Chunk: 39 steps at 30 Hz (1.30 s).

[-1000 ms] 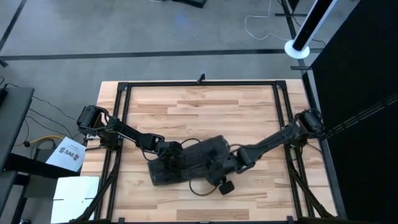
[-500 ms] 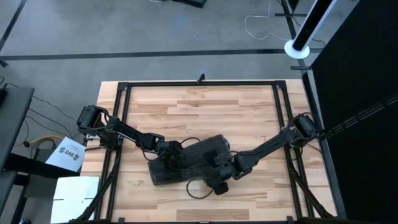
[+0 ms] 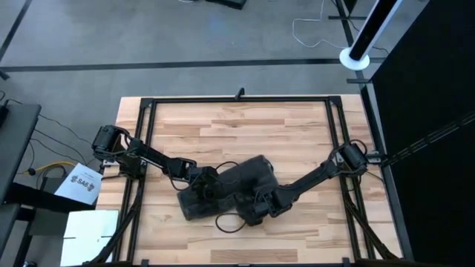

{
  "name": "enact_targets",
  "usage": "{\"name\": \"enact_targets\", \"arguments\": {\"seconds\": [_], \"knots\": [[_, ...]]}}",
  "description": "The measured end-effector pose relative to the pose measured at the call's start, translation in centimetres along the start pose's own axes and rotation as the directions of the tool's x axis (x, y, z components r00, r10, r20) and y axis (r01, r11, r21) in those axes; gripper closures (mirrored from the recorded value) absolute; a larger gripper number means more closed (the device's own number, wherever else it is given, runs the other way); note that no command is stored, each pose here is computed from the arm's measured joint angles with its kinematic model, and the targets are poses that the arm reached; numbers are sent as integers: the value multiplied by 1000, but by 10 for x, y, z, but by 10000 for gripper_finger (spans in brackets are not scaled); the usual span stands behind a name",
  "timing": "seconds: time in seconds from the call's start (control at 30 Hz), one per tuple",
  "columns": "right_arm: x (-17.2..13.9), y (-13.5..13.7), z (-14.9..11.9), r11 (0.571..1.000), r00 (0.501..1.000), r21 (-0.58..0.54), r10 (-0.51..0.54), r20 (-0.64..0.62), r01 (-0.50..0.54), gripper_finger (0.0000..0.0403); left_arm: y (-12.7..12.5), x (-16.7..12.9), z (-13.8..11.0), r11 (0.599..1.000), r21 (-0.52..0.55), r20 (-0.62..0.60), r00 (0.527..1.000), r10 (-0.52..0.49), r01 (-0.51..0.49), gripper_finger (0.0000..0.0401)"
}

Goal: Roll towel
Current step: Roll the black towel

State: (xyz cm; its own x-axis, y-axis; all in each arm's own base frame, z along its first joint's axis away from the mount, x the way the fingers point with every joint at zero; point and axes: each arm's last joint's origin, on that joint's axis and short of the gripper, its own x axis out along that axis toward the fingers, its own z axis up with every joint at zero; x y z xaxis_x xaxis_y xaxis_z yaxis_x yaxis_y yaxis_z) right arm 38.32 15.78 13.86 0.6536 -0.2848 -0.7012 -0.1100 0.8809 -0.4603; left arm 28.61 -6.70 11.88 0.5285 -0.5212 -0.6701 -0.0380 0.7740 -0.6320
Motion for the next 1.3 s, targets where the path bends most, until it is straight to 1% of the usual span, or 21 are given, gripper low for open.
{"name": "enact_targets", "arguments": {"seconds": [0.03,0.1,0.17,0.2,0.27,0.33,0.4,0.47,0.53,0.67,0.73,0.83,0.9,0.97,1.03,1.2,1.3], "knots": [[2,-2,0,999,1000,17,31,1,-31,232,0,0,0,1000,2,0,1000,0,0,383],[5,-5,0,990,991,35,133,-1,-133,292,0,0,0,1000,9,-1,1000,1,-1,383],[9,-9,-1,967,968,43,252,1,-252,361,0,0,0,1000,9,-3,1000,1,-1,383],[10,-12,-1,952,953,45,302,4,-302,379,0,-1,0,1000,14,-4,1000,1,0,383],[12,-18,1,922,926,82,378,13,-378,383,-2,-3,-1,999,43,-22,1000,-9,10,383],[15,-28,5,873,881,128,471,31,-471,383,-5,-9,-2,998,58,-46,999,-21,23,383],[19,-40,9,801,819,178,569,71,-572,383,-11,-19,-3,997,57,-67,997,-43,47,383],[23,-55,12,726,758,225,641,119,-650,383,-23,-30,-7,996,67,-83,995,-52,58,383],[26,-71,16,661,704,248,689,172,-708,383,-35,-43,-12,992,110,-90,994,-53,63,383],[35,-100,16,528,592,278,761,265,-803,383,-51,-67,-20,983,184,-52,999,-1,10,383],[42,-109,13,475,557,306,777,294,-825,383,-56,-78,-22,978,208,-18,999,32,-28,383],[55,-115,7,402,505,336,801,320,-851,383,-58,-90,-24,971,226,28,997,77,-81,383],[63,-115,5,361,473,343,812,340,-867,383,-58,-94,-26,969,227,37,995,94,-100,383],[72,-114,4,318,439,349,823,360,-882,383,-57,-94,-28,969,225,21,994,105,-107,383],[81,-114,3,272,405,363,838,365,-891,383,-58,-90,-31,967,229,-5,993,115,-111,383],[108,-111,-1,166,331,418,871,363,-893,383,-57,-67,-39,963,239,-92,984,150,-125,383],[119,-115,-4,118,311,463,877,366,-878,383,-52,-56,-43,967,199,-139,973,186,-157,383]]}}
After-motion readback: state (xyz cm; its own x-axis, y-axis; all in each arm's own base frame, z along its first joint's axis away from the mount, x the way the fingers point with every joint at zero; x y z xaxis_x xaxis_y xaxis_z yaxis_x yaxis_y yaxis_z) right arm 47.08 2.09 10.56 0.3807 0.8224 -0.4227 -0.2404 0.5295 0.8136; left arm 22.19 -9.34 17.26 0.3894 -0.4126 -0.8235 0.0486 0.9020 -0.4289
